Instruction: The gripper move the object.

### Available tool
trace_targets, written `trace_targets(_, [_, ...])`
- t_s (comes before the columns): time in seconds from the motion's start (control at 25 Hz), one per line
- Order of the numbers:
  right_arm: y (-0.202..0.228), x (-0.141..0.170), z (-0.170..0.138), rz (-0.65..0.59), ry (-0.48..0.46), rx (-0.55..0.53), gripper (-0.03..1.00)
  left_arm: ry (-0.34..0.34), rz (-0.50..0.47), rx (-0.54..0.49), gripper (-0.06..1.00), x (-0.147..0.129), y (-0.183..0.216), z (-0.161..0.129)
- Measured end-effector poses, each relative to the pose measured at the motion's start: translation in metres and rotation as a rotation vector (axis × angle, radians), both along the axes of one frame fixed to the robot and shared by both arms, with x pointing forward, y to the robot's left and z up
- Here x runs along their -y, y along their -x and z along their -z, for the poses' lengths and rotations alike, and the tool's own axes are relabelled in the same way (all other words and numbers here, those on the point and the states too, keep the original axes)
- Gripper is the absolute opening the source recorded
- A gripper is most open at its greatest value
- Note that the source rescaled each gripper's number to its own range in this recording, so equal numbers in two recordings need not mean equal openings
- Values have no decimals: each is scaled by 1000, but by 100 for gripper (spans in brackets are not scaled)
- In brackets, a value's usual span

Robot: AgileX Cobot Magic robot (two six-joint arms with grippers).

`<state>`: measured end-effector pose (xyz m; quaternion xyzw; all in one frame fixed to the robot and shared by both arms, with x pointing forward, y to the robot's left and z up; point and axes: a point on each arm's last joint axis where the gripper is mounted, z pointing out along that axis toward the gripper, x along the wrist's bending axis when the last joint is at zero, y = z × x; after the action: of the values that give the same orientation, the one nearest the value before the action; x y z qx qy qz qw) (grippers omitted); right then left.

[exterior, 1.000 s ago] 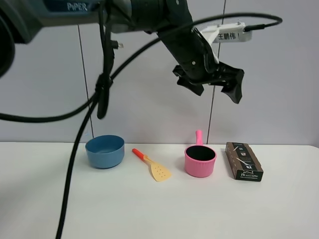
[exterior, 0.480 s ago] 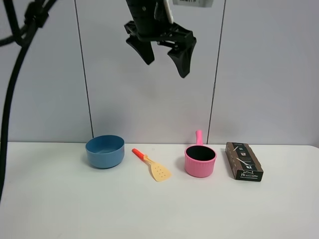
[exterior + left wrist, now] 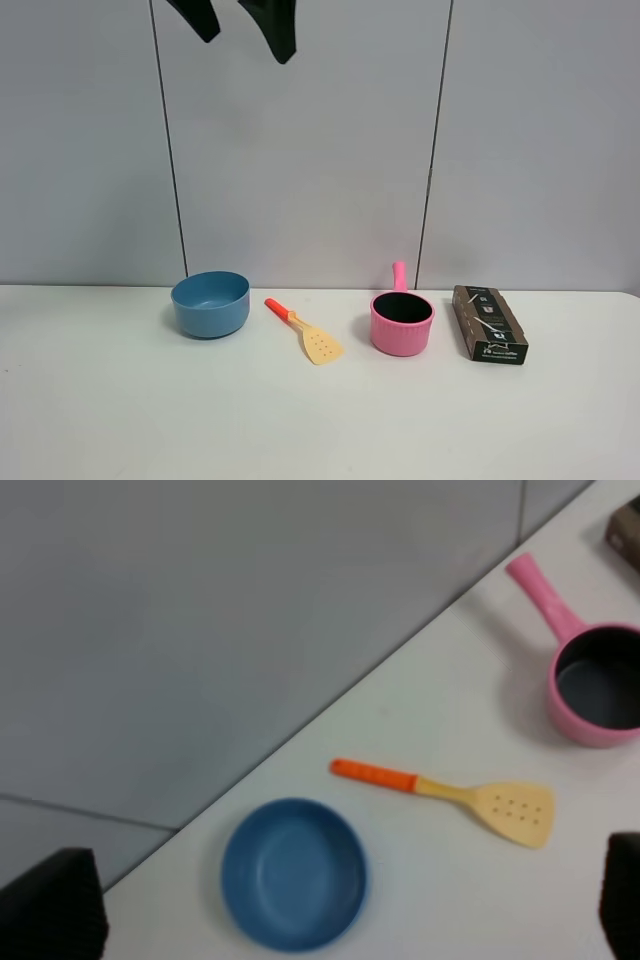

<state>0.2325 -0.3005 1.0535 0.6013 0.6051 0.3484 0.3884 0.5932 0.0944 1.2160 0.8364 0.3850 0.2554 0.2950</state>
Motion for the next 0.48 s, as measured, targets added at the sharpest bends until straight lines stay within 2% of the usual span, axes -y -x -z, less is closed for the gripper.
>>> trace_targets(0.24, [0, 0, 0, 0, 0, 0, 100, -1, -105, -38, 100, -57, 17, -8])
trace_targets(0.48, [0, 0, 0, 0, 0, 0, 100, 22, -204, -85, 100, -109, 52, -9])
